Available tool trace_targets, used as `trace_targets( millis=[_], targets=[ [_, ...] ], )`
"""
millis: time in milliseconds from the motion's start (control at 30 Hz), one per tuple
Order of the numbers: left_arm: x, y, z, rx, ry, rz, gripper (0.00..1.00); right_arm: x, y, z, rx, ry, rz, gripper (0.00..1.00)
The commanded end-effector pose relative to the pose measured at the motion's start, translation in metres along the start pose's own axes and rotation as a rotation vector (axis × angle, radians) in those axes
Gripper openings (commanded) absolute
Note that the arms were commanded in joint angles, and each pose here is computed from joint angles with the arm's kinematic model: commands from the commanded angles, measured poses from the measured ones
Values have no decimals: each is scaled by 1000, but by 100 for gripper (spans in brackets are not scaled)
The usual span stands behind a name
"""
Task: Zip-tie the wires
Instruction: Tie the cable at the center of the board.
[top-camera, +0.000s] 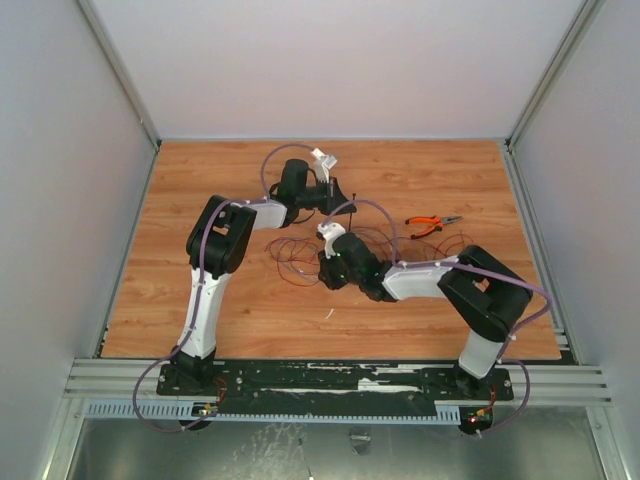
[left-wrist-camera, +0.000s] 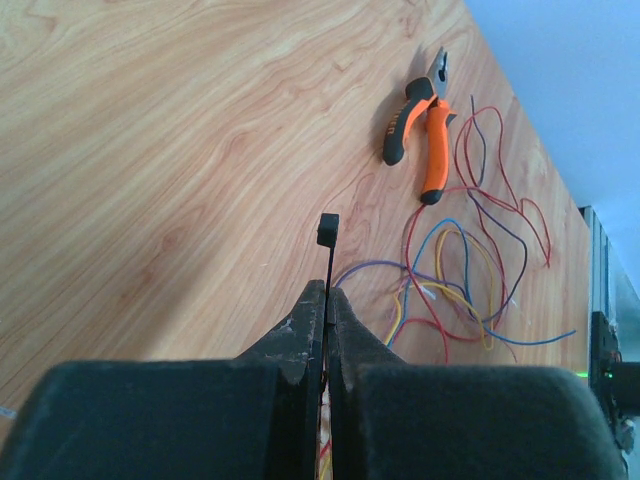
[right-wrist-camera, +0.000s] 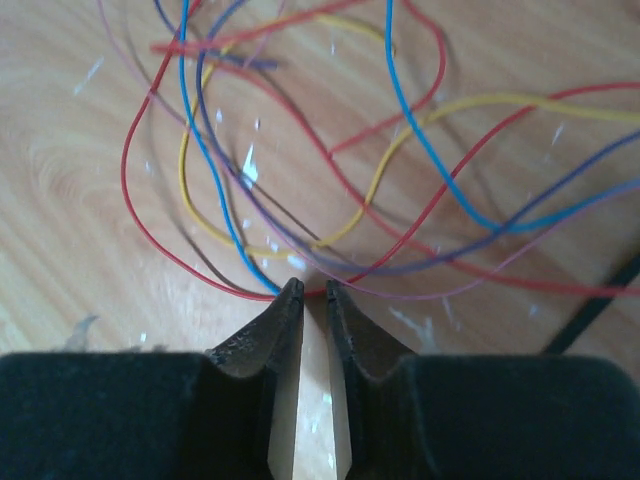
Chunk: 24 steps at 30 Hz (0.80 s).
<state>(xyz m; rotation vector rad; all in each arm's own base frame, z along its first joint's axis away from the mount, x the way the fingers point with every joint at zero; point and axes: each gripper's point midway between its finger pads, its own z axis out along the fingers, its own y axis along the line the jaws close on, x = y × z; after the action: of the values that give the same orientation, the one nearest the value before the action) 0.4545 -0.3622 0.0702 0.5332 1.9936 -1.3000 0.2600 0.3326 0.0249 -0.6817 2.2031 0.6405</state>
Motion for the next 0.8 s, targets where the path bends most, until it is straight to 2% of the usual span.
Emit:
trace_targets(
  millis=[0,567,767],
  targets=[
    [-3,-1,2,3,5,20,0,1,-15,20,75,16,-16,17],
    [-4,7,-2,-15,12,9,0,-61,-49,78,150,-133,-13,18],
    [-1,9,-2,-17,21,6,0,-69,-39,69,90,-147,-42,31]
  ],
)
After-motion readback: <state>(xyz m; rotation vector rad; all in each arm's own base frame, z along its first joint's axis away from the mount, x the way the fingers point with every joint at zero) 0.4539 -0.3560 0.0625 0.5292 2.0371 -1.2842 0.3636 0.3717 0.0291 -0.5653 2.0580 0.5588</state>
